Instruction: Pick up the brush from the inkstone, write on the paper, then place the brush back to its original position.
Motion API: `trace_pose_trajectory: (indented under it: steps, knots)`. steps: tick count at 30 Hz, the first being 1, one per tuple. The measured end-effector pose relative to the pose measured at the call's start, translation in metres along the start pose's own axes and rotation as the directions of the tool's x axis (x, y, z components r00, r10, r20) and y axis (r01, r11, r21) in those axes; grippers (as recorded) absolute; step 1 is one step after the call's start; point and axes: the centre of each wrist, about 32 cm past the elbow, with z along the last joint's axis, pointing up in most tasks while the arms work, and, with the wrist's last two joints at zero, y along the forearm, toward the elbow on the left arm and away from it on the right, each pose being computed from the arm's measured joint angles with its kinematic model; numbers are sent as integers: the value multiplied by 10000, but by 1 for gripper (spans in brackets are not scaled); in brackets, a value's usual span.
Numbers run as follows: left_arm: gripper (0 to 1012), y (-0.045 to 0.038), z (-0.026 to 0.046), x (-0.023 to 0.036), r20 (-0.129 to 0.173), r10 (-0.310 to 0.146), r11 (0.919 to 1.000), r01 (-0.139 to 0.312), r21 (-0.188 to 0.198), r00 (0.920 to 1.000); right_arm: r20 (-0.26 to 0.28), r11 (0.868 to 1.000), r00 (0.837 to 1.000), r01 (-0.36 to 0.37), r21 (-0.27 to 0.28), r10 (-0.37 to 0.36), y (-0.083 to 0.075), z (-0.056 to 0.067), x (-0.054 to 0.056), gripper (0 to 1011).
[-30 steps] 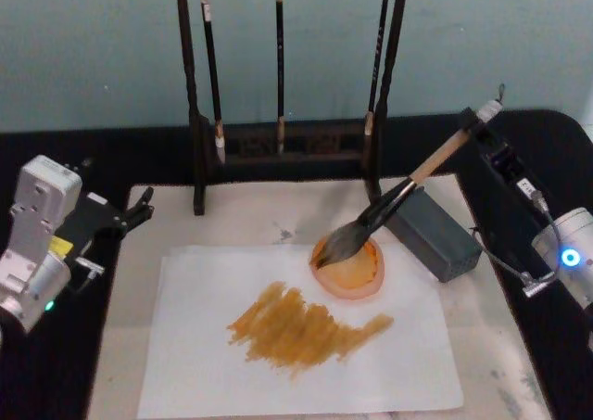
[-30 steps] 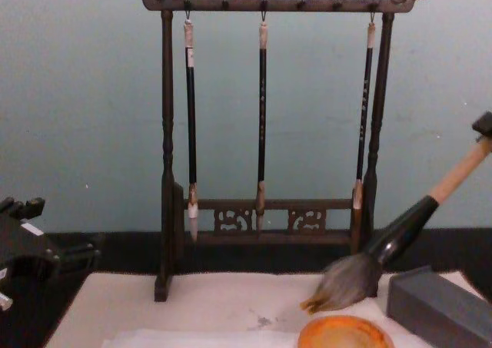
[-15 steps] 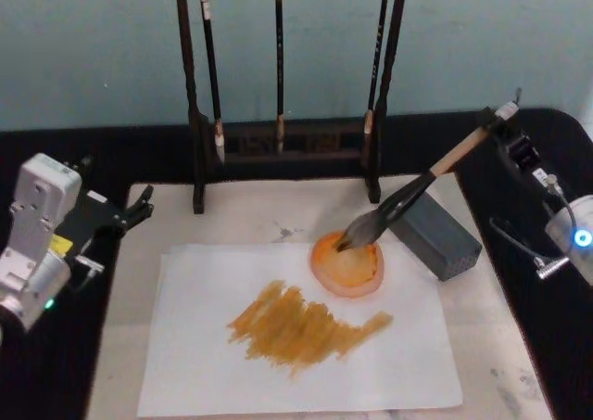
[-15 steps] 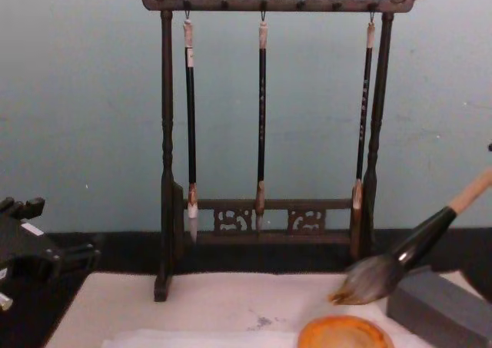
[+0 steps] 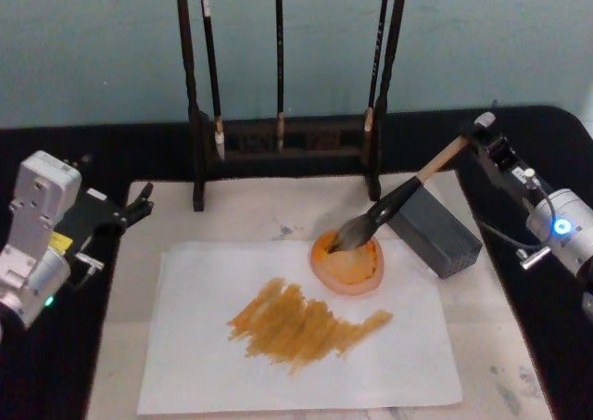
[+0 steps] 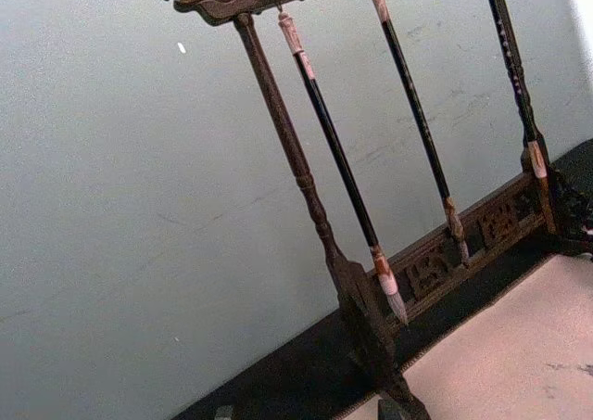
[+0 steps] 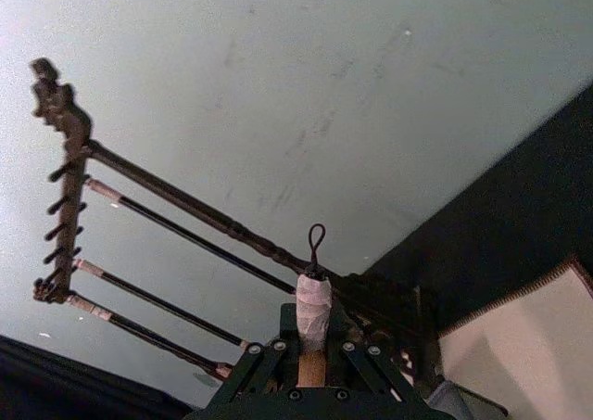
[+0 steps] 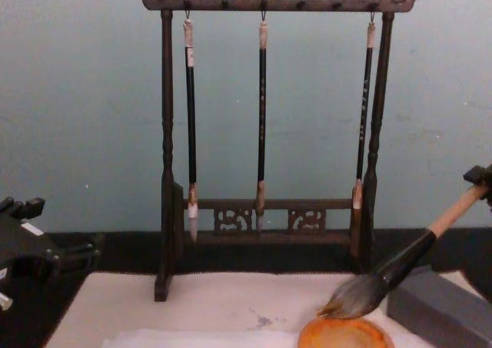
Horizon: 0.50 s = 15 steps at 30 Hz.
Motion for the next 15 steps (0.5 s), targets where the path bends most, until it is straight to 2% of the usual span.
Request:
trace_pose_trajectory:
  steps: [15]
  knots:
    - [1010, 0, 0, 0, -1, -1, 10000, 1, 1, 10000, -1357, 9976, 9889, 546, -426, -599, 11, -26, 179, 163]
